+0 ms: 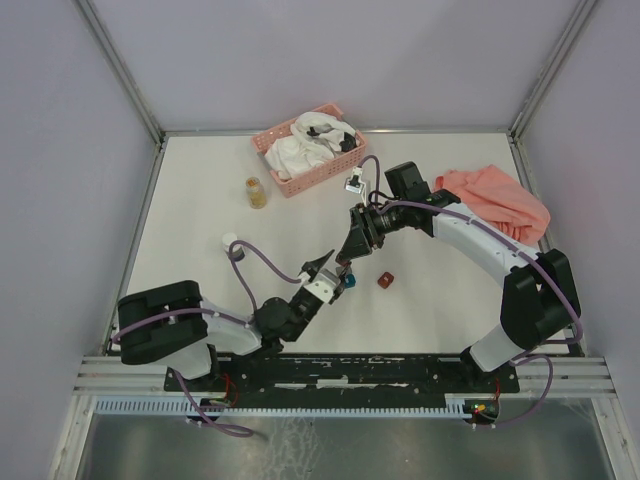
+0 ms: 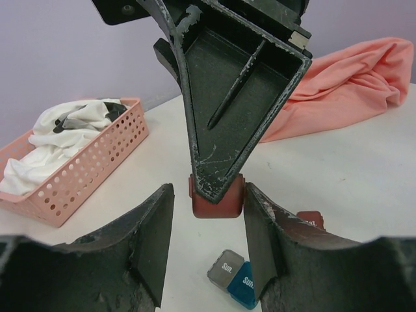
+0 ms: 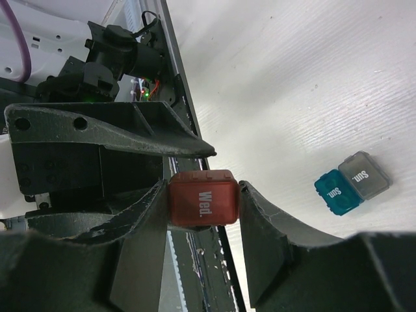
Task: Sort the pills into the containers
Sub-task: Open the pill container at the center of the board.
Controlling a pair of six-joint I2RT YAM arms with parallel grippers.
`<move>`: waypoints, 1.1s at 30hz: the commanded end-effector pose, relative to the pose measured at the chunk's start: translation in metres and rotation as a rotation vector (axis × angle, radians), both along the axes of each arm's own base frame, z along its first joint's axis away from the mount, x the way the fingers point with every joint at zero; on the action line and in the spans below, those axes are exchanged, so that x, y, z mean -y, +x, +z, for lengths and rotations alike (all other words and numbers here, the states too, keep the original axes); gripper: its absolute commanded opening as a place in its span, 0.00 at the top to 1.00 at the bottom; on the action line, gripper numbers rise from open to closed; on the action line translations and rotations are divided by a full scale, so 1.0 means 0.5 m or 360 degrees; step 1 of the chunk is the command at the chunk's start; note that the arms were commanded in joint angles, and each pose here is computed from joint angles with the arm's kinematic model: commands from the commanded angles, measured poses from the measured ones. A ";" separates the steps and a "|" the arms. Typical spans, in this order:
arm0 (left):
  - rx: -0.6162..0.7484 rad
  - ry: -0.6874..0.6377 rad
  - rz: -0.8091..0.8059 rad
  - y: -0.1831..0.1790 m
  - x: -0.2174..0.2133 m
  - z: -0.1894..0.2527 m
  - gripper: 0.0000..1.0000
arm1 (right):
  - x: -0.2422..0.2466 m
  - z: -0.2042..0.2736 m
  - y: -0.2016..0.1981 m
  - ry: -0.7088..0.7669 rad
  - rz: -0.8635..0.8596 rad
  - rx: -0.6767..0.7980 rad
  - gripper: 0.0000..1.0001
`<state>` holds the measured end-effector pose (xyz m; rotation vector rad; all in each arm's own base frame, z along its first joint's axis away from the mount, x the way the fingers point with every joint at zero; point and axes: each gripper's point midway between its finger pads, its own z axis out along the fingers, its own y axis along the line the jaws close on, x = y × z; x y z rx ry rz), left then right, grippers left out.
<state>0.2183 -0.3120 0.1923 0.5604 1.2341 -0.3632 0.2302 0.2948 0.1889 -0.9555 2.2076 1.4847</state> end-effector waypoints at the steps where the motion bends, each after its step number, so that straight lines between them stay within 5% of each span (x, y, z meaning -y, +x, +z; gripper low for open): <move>1: 0.0004 -0.0190 0.0044 0.007 0.000 0.045 0.47 | -0.003 0.030 -0.003 0.0063 0.0010 0.0063 0.82; 4: -0.0006 -0.0199 0.0067 0.010 -0.005 0.045 0.51 | -0.003 0.032 -0.002 0.0068 0.0010 0.0065 0.82; 13: -0.0009 -0.0166 0.0066 0.004 -0.027 0.035 0.96 | -0.007 0.050 -0.015 0.0134 0.0061 0.0017 0.82; 24: -0.0023 -0.0109 -0.0120 -0.030 -0.048 0.022 0.97 | -0.006 0.076 -0.021 0.0255 0.0096 -0.0087 0.81; 29: 0.0002 -0.0115 -0.0197 -0.048 -0.054 0.032 0.97 | -0.002 0.072 -0.016 0.0246 0.0083 -0.0083 0.62; 33: 0.0016 -0.0138 -0.0256 -0.063 -0.060 0.041 0.97 | 0.010 0.056 -0.002 0.0142 0.0026 0.0008 0.57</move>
